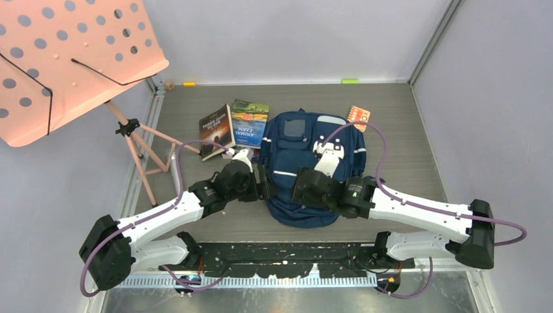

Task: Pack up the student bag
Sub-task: Zip the student bag at the center of the board.

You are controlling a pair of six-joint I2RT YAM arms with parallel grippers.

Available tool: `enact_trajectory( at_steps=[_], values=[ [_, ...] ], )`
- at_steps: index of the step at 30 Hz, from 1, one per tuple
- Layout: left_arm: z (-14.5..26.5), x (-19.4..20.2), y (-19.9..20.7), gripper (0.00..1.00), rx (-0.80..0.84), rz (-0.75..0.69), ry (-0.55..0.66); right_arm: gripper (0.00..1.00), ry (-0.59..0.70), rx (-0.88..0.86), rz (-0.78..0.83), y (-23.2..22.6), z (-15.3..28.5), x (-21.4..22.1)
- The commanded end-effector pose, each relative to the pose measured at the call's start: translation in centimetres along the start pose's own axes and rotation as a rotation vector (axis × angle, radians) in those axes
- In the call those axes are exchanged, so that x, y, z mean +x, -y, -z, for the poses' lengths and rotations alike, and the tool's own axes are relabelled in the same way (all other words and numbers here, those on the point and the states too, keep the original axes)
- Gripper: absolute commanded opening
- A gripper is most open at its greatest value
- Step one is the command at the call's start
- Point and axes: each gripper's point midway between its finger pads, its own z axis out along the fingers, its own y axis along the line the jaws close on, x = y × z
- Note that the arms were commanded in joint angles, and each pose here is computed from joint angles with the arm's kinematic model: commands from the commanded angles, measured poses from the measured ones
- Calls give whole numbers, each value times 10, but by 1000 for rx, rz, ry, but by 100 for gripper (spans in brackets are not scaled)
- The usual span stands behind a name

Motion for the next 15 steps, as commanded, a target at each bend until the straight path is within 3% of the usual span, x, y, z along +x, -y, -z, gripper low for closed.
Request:
enact_trajectory(
  at_steps=[1,10,15],
  values=[
    [-5,-1,5,79,41,53,17,64,102,41,-103,-2,7,6],
    [-21,13,1,78,64,92,-35,64,73,123,-98,11,-6,43],
    [-27,18,2,66,74,106,-52,59,67,133,-86,9,-20,53]
  ],
)
